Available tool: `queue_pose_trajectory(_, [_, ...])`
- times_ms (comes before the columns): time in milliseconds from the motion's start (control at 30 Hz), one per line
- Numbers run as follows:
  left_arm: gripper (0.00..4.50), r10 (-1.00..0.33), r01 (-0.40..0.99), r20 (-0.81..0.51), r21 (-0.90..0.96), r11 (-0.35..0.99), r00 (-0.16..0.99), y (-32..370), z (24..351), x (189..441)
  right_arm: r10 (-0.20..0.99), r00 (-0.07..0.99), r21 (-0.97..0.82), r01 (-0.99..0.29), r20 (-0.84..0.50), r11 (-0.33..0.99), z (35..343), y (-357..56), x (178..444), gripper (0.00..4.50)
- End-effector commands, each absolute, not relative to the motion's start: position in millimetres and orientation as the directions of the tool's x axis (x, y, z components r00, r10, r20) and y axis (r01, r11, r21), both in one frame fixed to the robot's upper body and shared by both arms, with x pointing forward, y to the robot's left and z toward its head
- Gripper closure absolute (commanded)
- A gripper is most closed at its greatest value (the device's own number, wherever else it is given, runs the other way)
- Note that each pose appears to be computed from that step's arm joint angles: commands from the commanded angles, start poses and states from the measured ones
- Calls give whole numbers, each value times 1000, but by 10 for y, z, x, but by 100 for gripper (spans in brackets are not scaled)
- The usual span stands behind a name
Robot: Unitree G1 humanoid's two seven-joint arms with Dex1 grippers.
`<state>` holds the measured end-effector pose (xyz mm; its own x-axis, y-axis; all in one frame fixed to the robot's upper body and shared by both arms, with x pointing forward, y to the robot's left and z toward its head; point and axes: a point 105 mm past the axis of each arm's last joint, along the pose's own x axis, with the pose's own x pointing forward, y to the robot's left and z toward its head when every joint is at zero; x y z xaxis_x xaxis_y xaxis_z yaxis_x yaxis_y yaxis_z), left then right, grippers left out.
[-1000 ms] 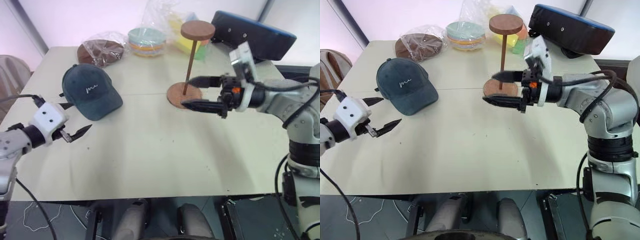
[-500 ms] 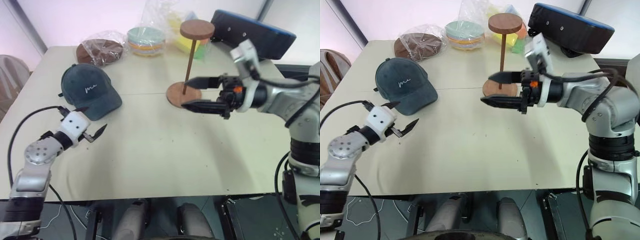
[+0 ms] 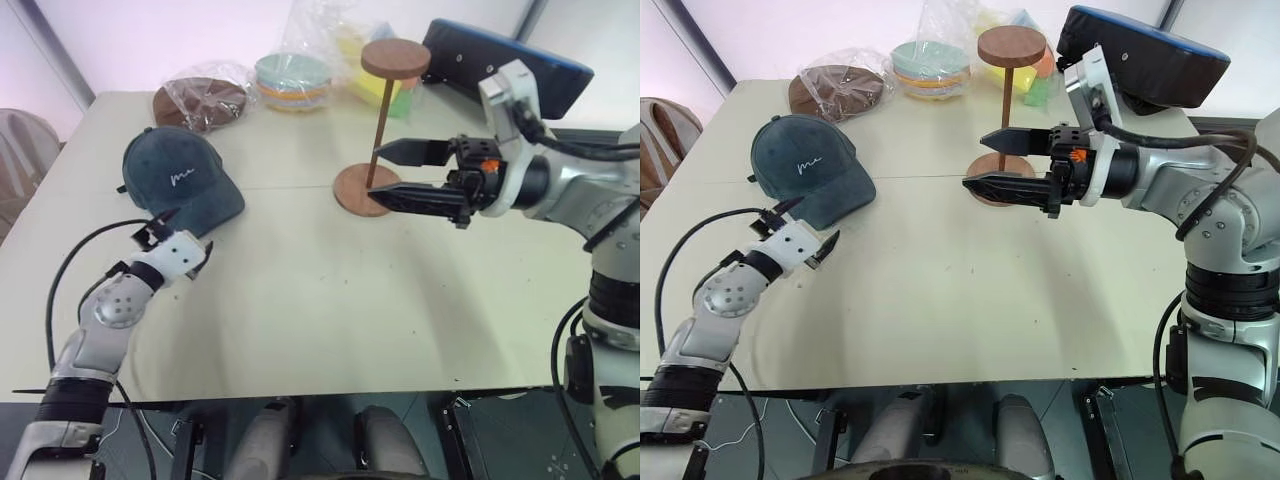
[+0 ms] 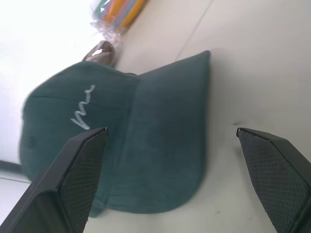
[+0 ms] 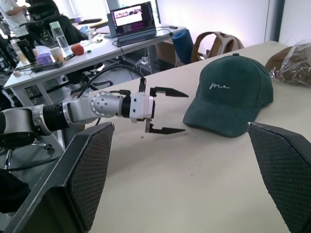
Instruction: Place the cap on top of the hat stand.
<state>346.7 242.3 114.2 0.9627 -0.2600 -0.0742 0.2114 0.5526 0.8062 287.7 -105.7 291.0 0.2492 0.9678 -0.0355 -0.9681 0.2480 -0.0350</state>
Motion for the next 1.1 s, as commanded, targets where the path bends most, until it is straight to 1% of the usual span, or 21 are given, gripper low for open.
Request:
queue_pose_trajectory(33, [0, -262, 176, -33, 819, 546, 965, 2371, 1193, 3528, 970, 245, -86, -966, -10, 243, 3009, -1063, 2814, 4])
queue_pose_trajectory(167, [0, -236, 159, -30, 820, 549, 971, 2367, 1122, 3582, 968, 249, -91, -965, -13, 247, 3014, -1058, 2815, 4])
queue_pose_trajectory(367, [0, -143, 68, 12, 840, 538, 990, 2498, 1069, 3693, 965, 260, -101, -961, -16, 257, 3035, -1056, 2831, 4])
queue_pose_trajectory(667, [0, -87, -9, 64, 852, 523, 994, 2521, 1075, 3840, 957, 290, -127, -950, -19, 286, 3077, -1100, 2873, 4])
queue_pose_trajectory(933, [0, -78, -27, 76, 867, 497, 994, 2486, 989, 3849, 950, 311, -145, -942, -31, 304, 3092, -1136, 2877, 4])
queue_pose_trajectory(1100, [0, -70, -52, 90, 905, 423, 994, 2537, 970, 3811, 947, 318, -149, -939, -34, 310, 3097, -1146, 2875, 4])
